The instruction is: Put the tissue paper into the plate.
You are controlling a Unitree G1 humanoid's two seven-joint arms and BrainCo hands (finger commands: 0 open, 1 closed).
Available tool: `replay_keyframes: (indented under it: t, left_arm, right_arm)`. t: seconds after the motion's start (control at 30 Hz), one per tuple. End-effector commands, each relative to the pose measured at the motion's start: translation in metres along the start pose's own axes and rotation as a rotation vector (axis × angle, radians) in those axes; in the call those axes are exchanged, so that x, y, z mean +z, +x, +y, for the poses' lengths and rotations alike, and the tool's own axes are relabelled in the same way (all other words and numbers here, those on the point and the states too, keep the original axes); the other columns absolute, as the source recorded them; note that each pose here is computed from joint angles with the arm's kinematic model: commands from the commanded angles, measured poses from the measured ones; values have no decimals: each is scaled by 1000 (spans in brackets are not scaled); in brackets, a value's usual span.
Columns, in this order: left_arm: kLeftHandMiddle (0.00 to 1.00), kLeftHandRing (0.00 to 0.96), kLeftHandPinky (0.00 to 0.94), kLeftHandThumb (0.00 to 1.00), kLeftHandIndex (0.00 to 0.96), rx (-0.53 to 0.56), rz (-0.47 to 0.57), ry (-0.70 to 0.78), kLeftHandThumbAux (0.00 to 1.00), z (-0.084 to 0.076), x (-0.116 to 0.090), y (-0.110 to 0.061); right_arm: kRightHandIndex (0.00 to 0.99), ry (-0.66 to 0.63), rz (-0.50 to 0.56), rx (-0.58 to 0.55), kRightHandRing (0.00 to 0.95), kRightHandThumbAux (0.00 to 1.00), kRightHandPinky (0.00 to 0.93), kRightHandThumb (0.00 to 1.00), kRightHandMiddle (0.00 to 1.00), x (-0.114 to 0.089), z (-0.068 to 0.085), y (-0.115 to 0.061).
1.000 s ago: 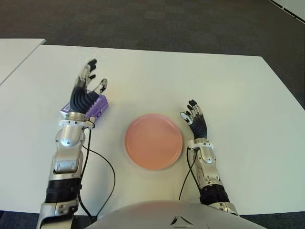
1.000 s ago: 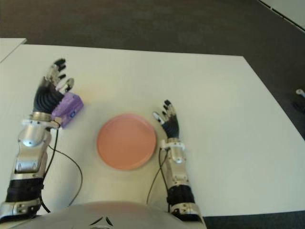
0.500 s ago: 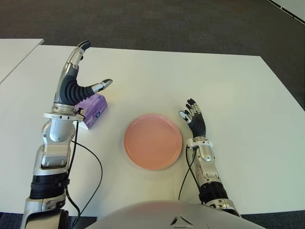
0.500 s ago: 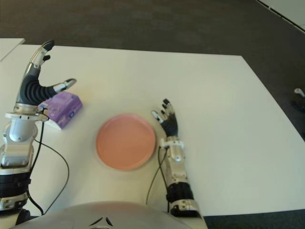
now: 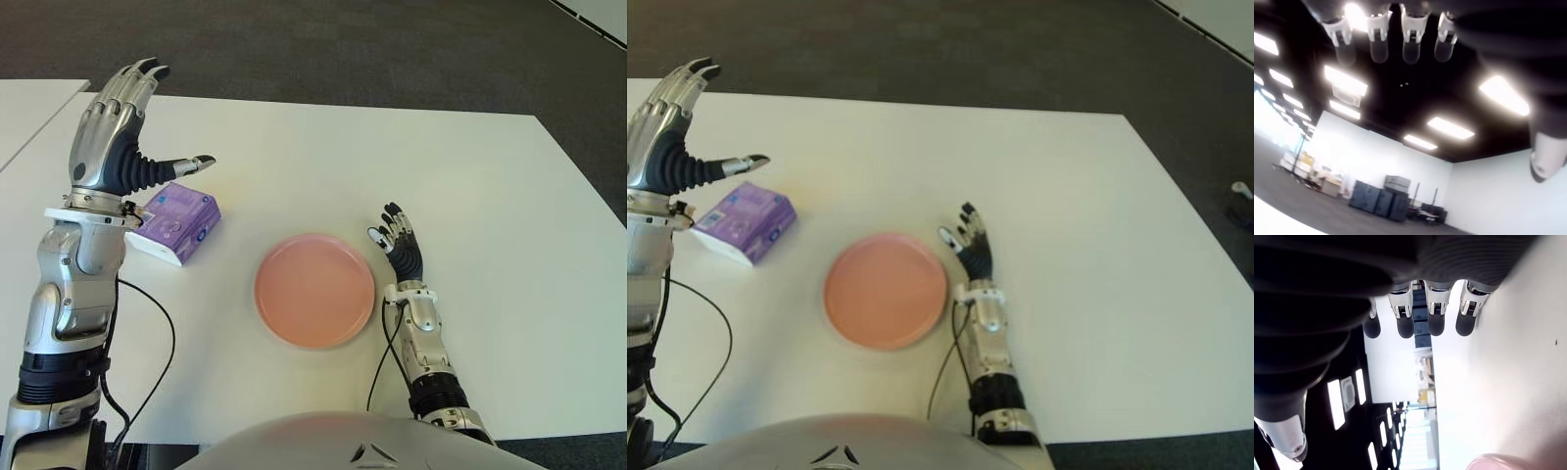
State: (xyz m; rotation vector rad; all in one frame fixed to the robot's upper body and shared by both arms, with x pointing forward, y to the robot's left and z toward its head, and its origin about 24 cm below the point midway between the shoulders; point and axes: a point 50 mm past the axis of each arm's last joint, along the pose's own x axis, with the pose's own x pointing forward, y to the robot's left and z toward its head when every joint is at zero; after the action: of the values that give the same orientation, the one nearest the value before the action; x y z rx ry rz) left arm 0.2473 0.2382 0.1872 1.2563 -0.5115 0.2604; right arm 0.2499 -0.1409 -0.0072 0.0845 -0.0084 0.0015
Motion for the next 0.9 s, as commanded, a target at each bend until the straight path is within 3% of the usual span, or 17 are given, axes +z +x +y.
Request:
replay_keyframes:
  t: [0.03,0.23,0.43,0.9]
  left_arm:
    - [0,0,0,17,0,-96,14,165,492,-20,-2,-9]
    - [0,0,0,2,0,-224,15,295,422,-27,-1,-13]
    - [0,0,0,0,0,-431,67,454,359,-42,0,-20]
    - [0,0,0,2,0,-703,189,546,296,-66,2,-23]
  right_arm:
    - [0,20,182,-21,0,624,0,3,0,-33,-3,-21]
    - [0,20,182,-16,0,626,0,4,0,-32,-1,-20]
    - [0,24,190,-18,0,631,0,4,0,-34,-2,-19]
    - [0,25,200,-9,0,638,0,4,0,-36,-2,-17]
